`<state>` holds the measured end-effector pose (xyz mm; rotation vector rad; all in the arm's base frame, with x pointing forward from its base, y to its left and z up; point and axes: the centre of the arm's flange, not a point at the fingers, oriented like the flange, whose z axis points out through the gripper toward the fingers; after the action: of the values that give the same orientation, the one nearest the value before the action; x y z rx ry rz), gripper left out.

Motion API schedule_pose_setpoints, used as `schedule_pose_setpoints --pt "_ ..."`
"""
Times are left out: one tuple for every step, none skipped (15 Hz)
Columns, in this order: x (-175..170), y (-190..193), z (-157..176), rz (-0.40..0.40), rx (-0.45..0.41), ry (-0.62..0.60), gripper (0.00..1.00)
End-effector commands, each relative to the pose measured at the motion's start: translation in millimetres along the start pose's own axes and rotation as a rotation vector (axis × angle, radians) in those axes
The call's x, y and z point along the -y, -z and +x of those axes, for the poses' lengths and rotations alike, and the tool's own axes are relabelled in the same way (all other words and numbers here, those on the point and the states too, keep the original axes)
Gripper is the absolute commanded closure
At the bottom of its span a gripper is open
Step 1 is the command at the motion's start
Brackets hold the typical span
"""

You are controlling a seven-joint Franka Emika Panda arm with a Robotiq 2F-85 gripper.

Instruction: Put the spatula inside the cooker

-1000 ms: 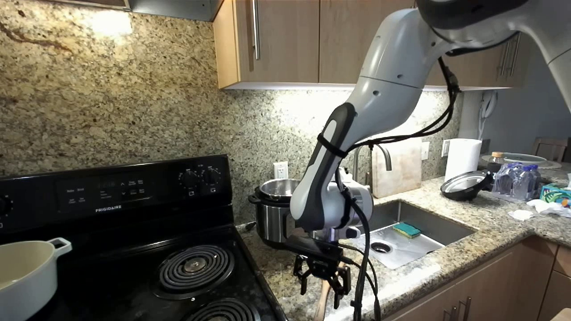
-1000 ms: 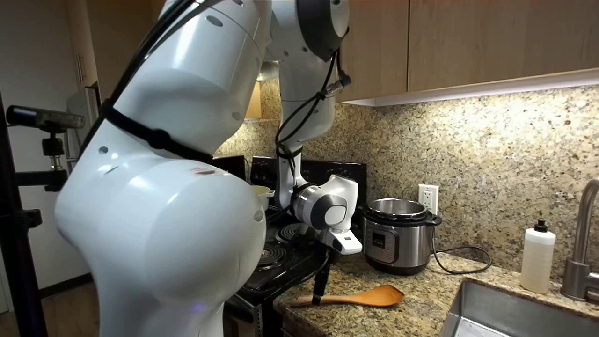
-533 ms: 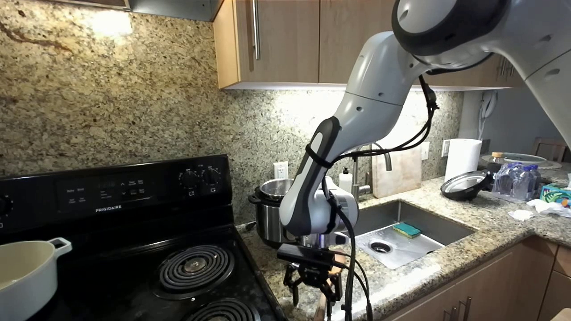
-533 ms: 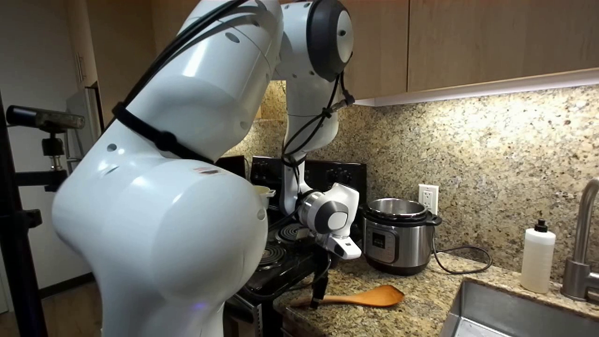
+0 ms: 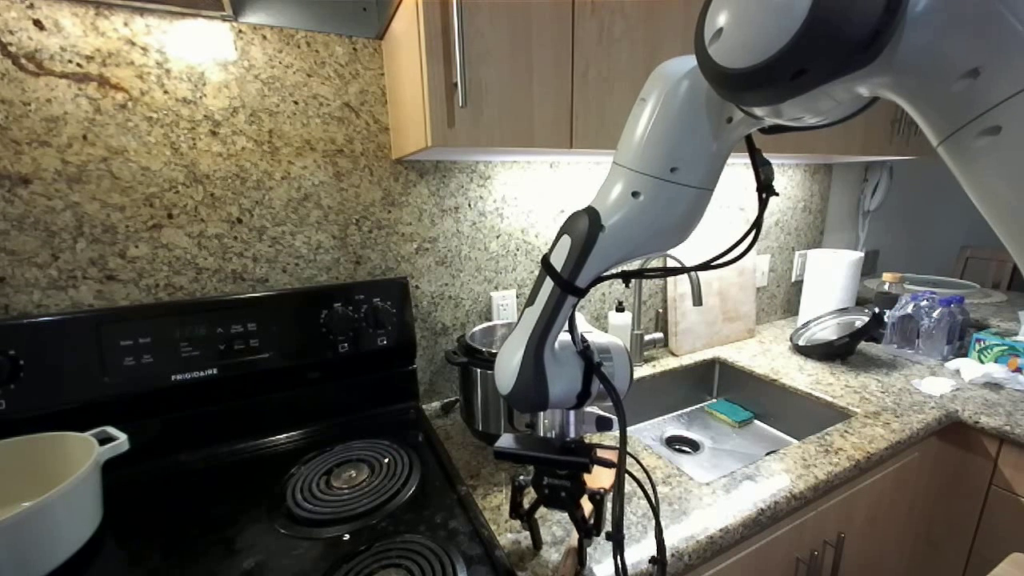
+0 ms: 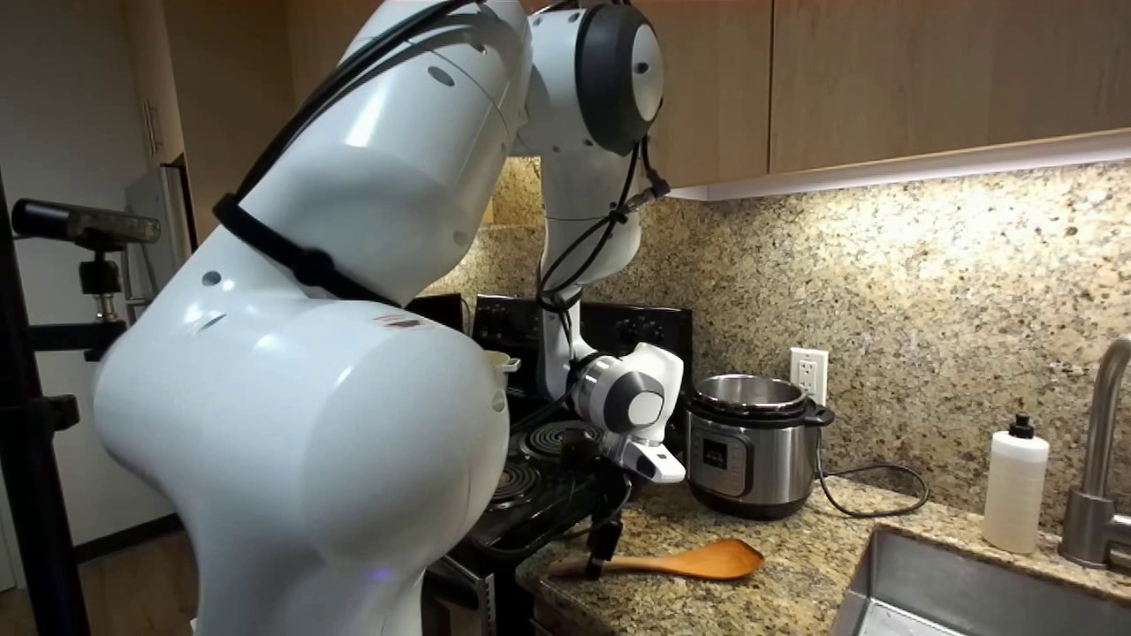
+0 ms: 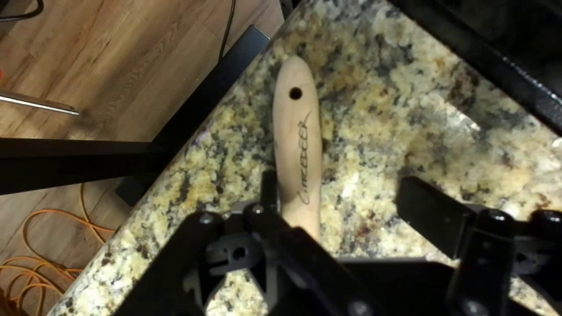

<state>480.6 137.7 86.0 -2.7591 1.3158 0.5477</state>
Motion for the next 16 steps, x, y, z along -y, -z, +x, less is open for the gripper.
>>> schedule_pose_setpoints --pt "3.3 -9.3 4.8 -0.045 0.038 0.057 0.6" --pt "4.4 -8.9 4.9 -0.051 0.047 0.064 0.65" --pt "5.6 -8.9 4.3 -0.058 0.059 0.072 0.72" --pt "7.8 -8.8 3.1 -0.063 0.071 0.081 0.78" --pt "9.3 -8.3 1.9 -0.067 0.078 0.09 0.85" --pt "11.2 -7.4 0.7 -0.074 0.083 0.097 0.92" --pt "12.0 -7.2 0.0 -0.079 0.085 0.096 0.95" --pt "12.8 -7.5 -1.0 -0.081 0.088 0.097 0.91" --pt "13.4 -7.8 -2.0 -0.082 0.09 0.098 0.92" --pt "13.9 -7.9 -2.8 -0.083 0.093 0.099 0.92" --pt "13.7 -6.8 -4.1 -0.088 0.093 0.097 0.92" --pt "12.8 -4.3 -5.6 -0.093 0.087 0.087 0.92" --pt "12.1 -2.1 -7.0 -0.096 0.081 0.082 0.92" --pt "10.9 0.8 -8.4 -0.096 0.074 0.078 0.92" --pt "9.7 4.0 -9.5 -0.096 0.066 0.073 0.92" --pt "8.3 7.6 -9.9 -0.097 0.057 0.069 0.92"
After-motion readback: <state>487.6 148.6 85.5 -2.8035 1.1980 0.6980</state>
